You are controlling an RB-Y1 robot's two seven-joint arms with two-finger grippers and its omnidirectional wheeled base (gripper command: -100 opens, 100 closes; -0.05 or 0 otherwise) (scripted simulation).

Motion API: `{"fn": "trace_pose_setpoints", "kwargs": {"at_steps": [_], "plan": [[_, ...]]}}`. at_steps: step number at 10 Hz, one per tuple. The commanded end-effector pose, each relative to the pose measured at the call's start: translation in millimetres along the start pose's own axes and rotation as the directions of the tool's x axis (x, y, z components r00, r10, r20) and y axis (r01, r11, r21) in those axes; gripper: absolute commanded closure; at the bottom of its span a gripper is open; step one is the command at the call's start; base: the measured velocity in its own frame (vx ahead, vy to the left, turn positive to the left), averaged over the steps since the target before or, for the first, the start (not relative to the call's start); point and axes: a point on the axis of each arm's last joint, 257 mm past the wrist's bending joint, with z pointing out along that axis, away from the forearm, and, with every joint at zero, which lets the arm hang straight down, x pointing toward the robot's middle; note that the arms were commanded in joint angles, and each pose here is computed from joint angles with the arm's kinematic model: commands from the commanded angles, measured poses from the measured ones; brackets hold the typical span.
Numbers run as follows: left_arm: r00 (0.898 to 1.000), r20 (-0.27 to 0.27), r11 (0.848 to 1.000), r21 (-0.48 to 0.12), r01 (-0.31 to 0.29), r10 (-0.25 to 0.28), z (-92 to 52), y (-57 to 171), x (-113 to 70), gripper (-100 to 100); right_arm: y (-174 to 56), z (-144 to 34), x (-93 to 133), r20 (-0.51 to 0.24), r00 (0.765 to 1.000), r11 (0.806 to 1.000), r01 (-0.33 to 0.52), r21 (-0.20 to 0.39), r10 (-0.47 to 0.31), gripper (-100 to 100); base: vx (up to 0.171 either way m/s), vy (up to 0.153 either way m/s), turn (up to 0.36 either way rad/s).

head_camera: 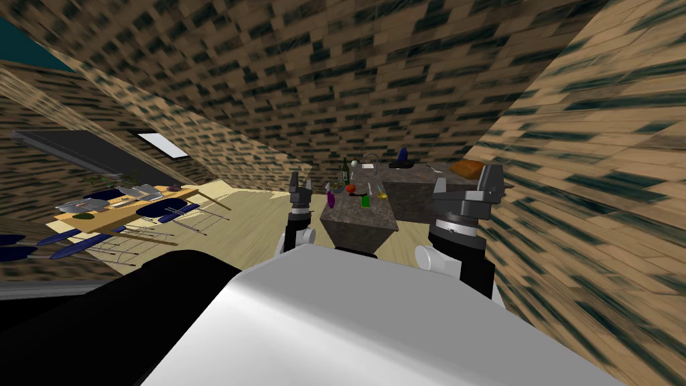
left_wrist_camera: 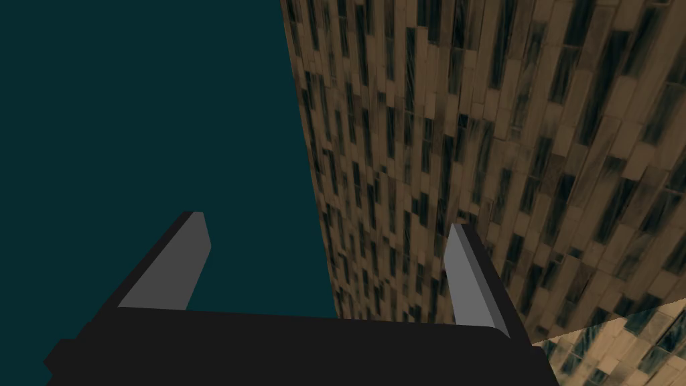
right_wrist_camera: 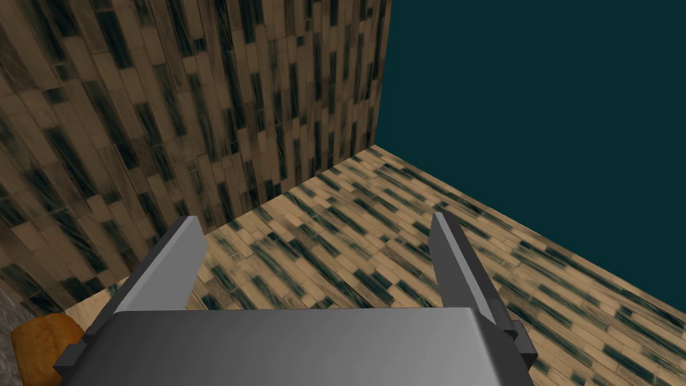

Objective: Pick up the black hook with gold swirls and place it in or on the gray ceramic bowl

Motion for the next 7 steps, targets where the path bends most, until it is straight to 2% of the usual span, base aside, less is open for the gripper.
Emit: {"fn": "trace_pose_setpoints", "kwargs": {"at_steps": [1, 6, 7], "plan": [[1.0, -0.026, 1.0, -0.009, 0.012, -0.012, 4.2, 7.9, 5.1, -100, 0.0, 0.0, 0.0, 0.0, 1.0, 1.0, 0.0, 0.0, 0.0, 0, -0.021, -0.009, 0.069], [0.994, -0.073, 0.995, -0.069, 0.078, -0.083, 23.2, 48.5, 19.2, -100, 0.0, 0.0, 0.0, 0.0, 1.0, 1.0, 0.0, 0.0, 0.0, 0, -0.051, -0.025, 0.071], [0.994, -0.074, 0.995, -0.064, 0.08, -0.084, 25.0, 47.0, 20.0, -100, 0.0, 0.0, 0.0, 0.0, 1.0, 1.0, 0.0, 0.0, 0.0, 0, -0.037, -0.03, 0.02]]}}
